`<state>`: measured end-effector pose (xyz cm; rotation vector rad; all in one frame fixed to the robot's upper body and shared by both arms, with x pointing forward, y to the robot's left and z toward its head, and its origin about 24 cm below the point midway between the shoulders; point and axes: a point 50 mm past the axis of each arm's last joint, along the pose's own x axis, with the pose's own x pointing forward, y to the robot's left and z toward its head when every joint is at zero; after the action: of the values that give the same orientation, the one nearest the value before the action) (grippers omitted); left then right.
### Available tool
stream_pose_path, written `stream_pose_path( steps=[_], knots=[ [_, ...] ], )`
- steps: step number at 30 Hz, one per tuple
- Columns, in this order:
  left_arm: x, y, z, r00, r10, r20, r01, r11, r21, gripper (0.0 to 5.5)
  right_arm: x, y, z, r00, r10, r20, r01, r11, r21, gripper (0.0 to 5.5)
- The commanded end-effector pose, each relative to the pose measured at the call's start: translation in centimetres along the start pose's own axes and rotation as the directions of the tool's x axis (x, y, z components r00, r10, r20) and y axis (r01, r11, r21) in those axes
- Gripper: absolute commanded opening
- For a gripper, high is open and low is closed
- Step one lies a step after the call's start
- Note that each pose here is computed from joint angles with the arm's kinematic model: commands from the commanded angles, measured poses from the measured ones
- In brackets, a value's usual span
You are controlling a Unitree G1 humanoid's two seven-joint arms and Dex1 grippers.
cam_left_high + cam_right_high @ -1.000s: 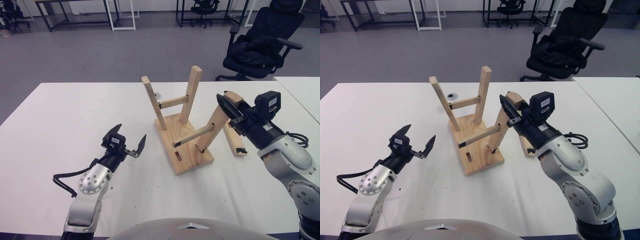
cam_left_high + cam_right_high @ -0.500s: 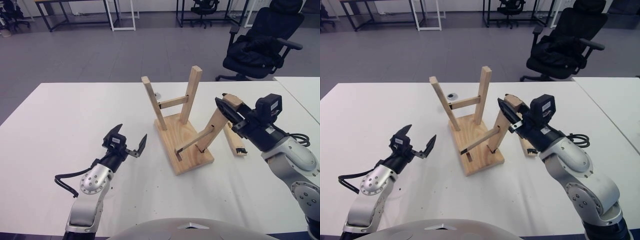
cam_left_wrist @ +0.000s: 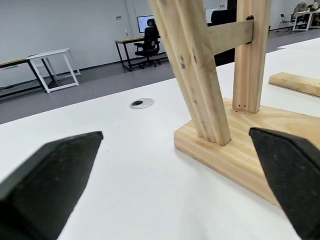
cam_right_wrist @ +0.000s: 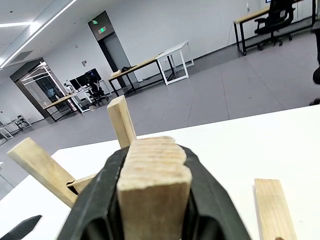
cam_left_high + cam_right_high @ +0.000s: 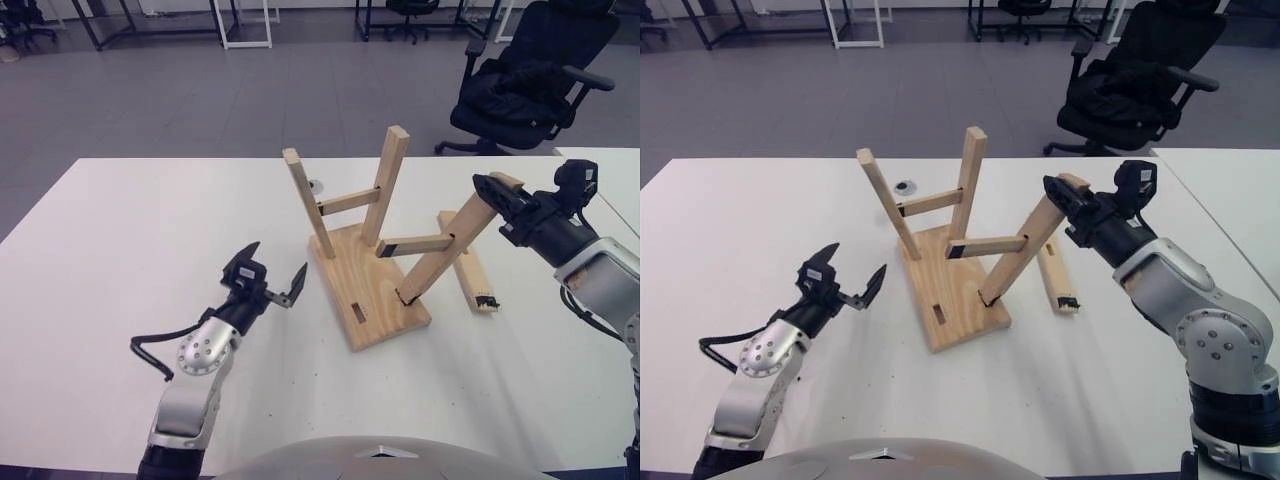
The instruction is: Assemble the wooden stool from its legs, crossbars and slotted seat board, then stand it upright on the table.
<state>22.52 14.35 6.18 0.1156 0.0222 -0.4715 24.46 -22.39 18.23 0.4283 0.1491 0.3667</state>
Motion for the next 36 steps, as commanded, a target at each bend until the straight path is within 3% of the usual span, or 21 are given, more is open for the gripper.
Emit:
stream_pose_path(
  steps=[1,3,6,12,17,21,29,33,36],
  knots=[
    [3.4,1.7,-1.1,0.991,-0.131,-0.035,0.129,0.989,-0.071,5.4,0.0,-1.5,-3.3,0.966,0.031,-0.258,0.016,0.984,0.178,1.05],
    [3.7,2.1,-1.6,0.986,-0.154,-0.055,0.15,0.986,-0.078,5.4,0.2,-1.8,-1.3,0.98,0.04,-0.195,-0.001,0.98,0.199,1.04],
    [3.3,1.2,-2.2,0.985,-0.161,-0.057,0.155,0.984,-0.09,5.4,-0.2,-0.9,-0.3,0.975,0.05,-0.217,-0.038,0.998,0.058,1.04],
    [2.6,0.5,-2.6,0.992,-0.118,-0.055,0.111,0.988,-0.108,5.4,-1.1,2.4,-4.2,0.964,0.03,-0.265,-0.08,0.981,-0.178,1.06],
    [2.4,0.6,-2.4,0.997,-0.062,-0.048,0.057,0.994,-0.093,5.4,-3.4,-1.3,-7.4,0.96,-0.155,-0.232,0.104,0.97,-0.221,1.11],
    [2.8,0.7,-2.6,0.999,-0.023,-0.047,0.018,0.995,-0.094,5.4,-3.6,-2.6,-7.5,0.953,-0.241,-0.182,0.174,0.931,-0.322,1.13],
    [6.5,3.9,-2.6,0.997,0.018,-0.07,-0.019,1.0,-0.014,5.4,-0.5,-1.4,-5.9,0.99,-0.142,0.016,0.139,0.933,-0.332,1.13],
    [6.8,4.9,-2.9,0.997,0.049,-0.064,-0.048,0.999,0.01,5.4,-0.2,-1.5,-7.3,0.996,-0.055,-0.075,0.02,0.914,-0.406,1.13],
    [5.6,4.2,-3.2,0.998,0.043,-0.05,-0.043,0.999,0.009,5.4,0.0,-1.9,-8.5,0.98,-0.082,-0.182,-0.011,0.889,-0.458,1.16]
  ],
)
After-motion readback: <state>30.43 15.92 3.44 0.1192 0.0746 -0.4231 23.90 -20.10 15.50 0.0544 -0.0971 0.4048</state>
